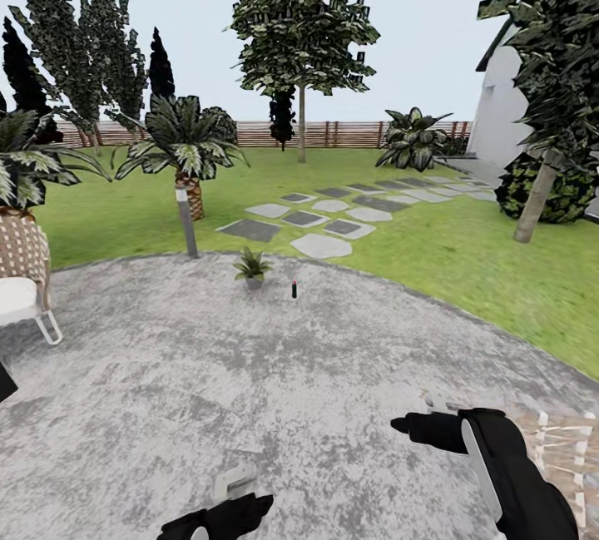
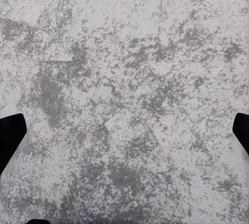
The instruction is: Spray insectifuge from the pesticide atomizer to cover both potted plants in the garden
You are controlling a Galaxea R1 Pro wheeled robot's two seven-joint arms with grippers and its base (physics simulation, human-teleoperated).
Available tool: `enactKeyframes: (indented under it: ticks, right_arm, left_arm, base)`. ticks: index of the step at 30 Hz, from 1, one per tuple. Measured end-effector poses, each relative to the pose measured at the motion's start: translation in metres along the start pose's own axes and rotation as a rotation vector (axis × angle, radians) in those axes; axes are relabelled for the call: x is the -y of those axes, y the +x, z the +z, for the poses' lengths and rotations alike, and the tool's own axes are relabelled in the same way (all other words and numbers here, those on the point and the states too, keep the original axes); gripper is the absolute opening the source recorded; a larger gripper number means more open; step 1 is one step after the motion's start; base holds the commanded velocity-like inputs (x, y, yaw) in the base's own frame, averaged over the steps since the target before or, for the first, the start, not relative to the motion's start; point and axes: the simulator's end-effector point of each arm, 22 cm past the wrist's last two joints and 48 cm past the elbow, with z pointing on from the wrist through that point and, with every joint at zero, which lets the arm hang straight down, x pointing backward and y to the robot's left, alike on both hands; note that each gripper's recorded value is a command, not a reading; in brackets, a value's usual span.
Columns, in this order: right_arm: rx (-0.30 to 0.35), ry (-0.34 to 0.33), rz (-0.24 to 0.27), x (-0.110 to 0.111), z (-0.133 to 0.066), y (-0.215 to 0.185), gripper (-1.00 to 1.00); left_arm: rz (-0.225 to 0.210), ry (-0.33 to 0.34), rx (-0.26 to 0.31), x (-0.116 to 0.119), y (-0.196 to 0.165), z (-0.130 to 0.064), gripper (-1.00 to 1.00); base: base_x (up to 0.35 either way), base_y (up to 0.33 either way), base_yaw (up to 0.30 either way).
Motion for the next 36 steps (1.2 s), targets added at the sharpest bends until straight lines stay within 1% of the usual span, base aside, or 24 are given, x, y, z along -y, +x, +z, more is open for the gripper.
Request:
enactKeyframes:
  ticks: [36]
  right_arm:
    - [0.000, -0.002, 0.000, -0.0006, 0.0000, -0.0002, 1.00]
  left_arm:
    - [-0.001, 0.005, -0.002, 0.0014, 0.0009, 0.0000, 1.00]
  base:
    - [0.337, 0.000, 0.000]
